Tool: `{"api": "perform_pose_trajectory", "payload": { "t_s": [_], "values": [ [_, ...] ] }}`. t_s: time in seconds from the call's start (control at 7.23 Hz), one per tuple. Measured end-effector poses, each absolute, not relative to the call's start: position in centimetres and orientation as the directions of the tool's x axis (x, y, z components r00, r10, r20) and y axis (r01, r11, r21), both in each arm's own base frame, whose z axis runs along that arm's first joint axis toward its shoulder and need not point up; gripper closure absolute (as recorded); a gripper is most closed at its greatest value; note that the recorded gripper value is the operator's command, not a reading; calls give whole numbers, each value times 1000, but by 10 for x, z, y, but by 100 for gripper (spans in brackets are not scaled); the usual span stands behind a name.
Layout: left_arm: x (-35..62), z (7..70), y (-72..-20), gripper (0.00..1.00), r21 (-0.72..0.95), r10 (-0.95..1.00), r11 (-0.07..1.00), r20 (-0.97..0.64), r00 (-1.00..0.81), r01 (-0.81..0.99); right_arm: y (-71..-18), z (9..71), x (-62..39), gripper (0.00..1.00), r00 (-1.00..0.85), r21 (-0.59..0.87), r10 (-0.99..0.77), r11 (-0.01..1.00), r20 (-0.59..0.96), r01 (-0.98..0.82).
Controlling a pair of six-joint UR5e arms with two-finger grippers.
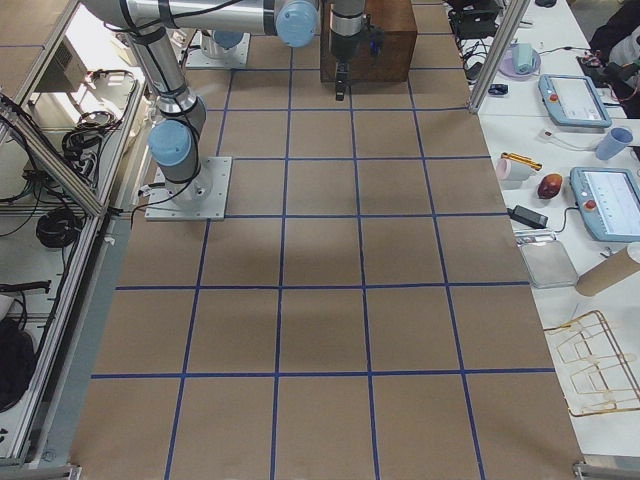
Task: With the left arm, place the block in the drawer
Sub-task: 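Hook the left gripper onto the white drawer handle, then pull the drawer open with the left gripper, away from the cabinet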
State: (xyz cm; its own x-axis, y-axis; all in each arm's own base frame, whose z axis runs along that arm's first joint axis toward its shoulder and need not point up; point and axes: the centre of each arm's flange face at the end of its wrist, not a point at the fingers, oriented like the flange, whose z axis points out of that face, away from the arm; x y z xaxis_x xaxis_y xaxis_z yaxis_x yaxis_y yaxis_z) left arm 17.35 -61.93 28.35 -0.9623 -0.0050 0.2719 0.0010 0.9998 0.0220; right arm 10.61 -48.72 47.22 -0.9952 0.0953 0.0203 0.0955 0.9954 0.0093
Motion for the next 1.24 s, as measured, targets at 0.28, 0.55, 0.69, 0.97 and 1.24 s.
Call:
{"api": "perform_pose_trajectory", "payload": {
  "t_s": [0.28,0.55,0.69,0.97,1.24],
  "values": [
    [174,284,-619,0,15,20,1000,271,-962,24,-487,472,106,0,-995,9,96,995,20,96],
    [178,286,-619,0,10,49,999,243,-969,53,-487,472,106,0,-995,9,95,995,20,95],
    [181,287,-621,0,5,69,997,218,-974,71,-487,472,106,0,-995,9,95,995,20,95],
    [183,288,-622,0,0,92,996,200,-975,93,-487,472,106,0,-995,9,95,995,20,95],
    [184,289,-622,0,-3,108,994,196,-975,110,-487,472,106,0,-995,9,95,995,20,95]
  ]
}}
